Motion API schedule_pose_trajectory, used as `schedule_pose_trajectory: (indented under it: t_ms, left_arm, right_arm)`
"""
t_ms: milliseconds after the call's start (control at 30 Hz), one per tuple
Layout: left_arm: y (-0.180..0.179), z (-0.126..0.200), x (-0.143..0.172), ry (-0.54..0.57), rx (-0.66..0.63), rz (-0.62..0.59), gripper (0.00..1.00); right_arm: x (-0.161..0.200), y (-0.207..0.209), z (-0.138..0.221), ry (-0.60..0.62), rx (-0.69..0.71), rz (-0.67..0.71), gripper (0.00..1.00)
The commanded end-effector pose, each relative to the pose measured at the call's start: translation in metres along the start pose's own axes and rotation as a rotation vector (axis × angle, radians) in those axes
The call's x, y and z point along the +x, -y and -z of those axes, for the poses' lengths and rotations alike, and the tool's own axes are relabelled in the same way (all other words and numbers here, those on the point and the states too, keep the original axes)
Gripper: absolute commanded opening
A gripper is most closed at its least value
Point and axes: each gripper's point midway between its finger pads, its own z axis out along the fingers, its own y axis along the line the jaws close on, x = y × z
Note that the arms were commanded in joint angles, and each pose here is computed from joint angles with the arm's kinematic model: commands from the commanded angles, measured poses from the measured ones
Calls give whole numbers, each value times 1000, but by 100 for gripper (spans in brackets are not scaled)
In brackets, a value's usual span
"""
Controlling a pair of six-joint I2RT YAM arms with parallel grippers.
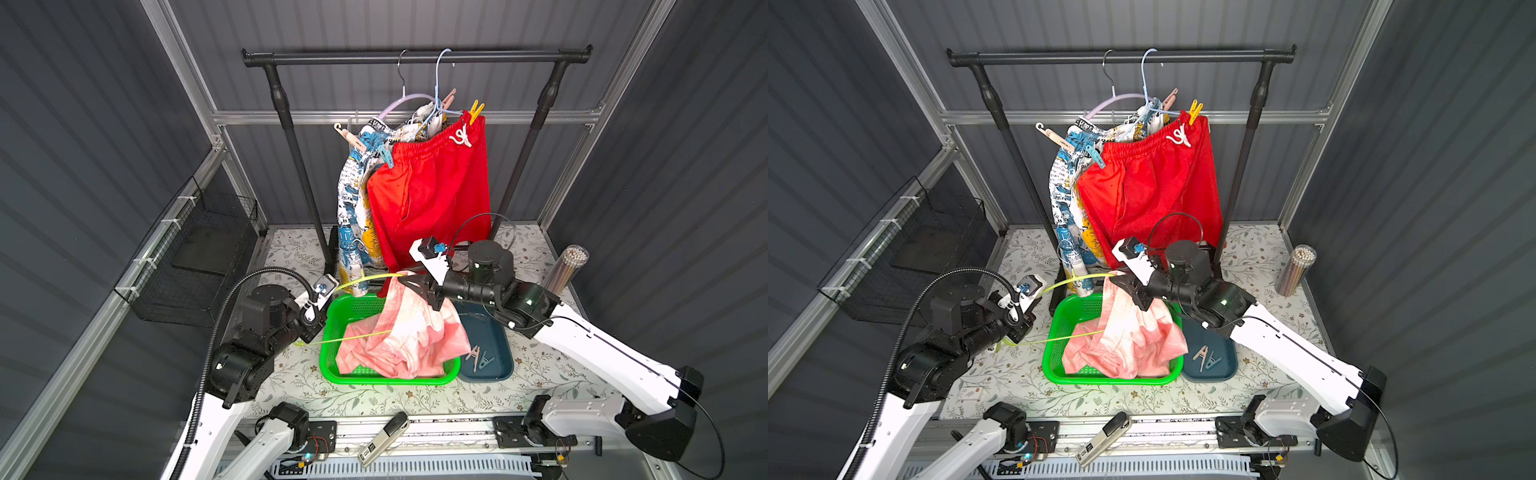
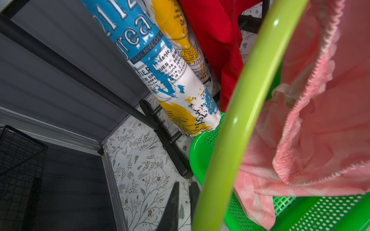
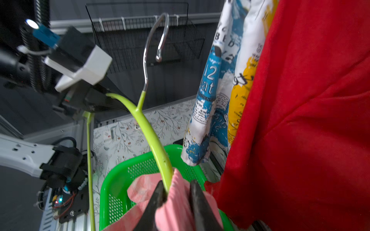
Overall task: Remove the clothespins securing shorts to the hanger
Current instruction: Remove the shorts from the hanger.
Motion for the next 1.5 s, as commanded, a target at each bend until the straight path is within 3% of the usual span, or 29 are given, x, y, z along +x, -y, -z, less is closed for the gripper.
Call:
schedule_pose_trajectory:
  t_ms: [0,200,467,667,867,1033,1300,1467]
  left_arm:
    - [-16,-6,-22,87,-50,177,0]
    - [-13,-8,-22,84,-33,182,0]
    - [-13,-11,-20,78,-35,193,0]
    - [-15,-4,-20,64,-43,170,0]
    - [-9,18,-24,87,-15,108,0]
    - [-9,35,-23,82,-19,78,0]
    - [-45,49,-21,53,-212,142,0]
    - [-63,59,-29,93,-306,193,0]
  right_arm:
    - [-52,-49,14,220,-263,-59,22]
    - [-50,-45,12,230,-286,-111,19]
    - [-47,-23,11,258,-231,-203,2]
    - [-29,1,15,186,-50,-168,0]
    - [-22,44,37,144,253,-115,0]
    - [-26,55,54,146,354,-90,0]
    - [-22,56,71,125,396,-81,0]
    - [-13,55,75,79,413,-72,0]
